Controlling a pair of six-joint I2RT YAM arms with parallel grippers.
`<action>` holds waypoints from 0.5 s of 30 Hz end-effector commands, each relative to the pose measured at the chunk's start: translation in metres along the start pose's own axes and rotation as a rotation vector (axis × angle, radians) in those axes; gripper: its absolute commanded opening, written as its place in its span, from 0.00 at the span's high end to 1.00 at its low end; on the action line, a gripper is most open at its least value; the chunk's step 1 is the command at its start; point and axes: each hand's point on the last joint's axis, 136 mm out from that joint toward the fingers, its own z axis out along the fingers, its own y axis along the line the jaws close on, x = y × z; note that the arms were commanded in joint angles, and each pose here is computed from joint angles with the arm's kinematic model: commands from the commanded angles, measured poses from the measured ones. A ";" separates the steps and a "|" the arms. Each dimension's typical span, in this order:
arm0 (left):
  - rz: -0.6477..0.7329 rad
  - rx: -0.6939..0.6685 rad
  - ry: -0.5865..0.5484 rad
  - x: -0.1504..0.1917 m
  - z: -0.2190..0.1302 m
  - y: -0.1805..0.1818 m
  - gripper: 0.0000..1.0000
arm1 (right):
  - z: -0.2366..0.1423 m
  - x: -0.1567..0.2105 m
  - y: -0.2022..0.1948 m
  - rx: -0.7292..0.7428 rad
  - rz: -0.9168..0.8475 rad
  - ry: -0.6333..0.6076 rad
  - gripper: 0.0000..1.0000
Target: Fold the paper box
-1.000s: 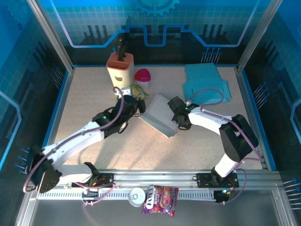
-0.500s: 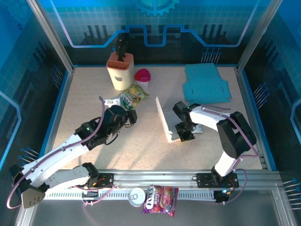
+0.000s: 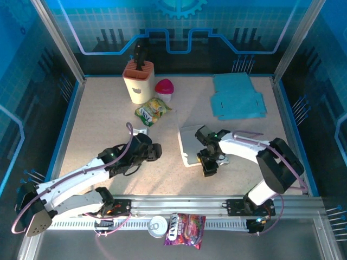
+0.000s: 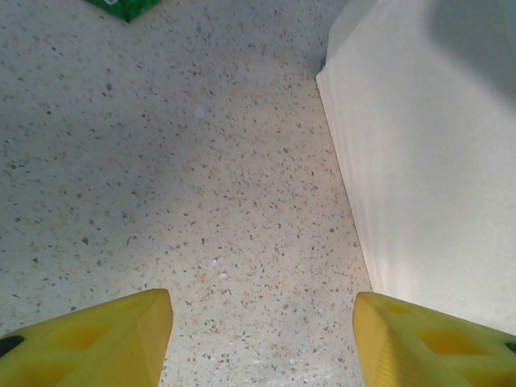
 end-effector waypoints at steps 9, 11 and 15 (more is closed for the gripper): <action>0.004 0.141 -0.047 -0.008 -0.001 -0.031 0.39 | -0.129 -0.015 0.063 -0.583 -0.448 -0.314 0.31; 0.026 0.203 -0.066 -0.011 -0.009 -0.038 0.39 | -0.166 0.012 0.092 -0.802 -0.866 -0.388 0.37; 0.053 0.308 -0.081 -0.008 -0.025 -0.047 0.39 | -0.197 0.061 0.082 -0.890 -1.384 -0.375 0.36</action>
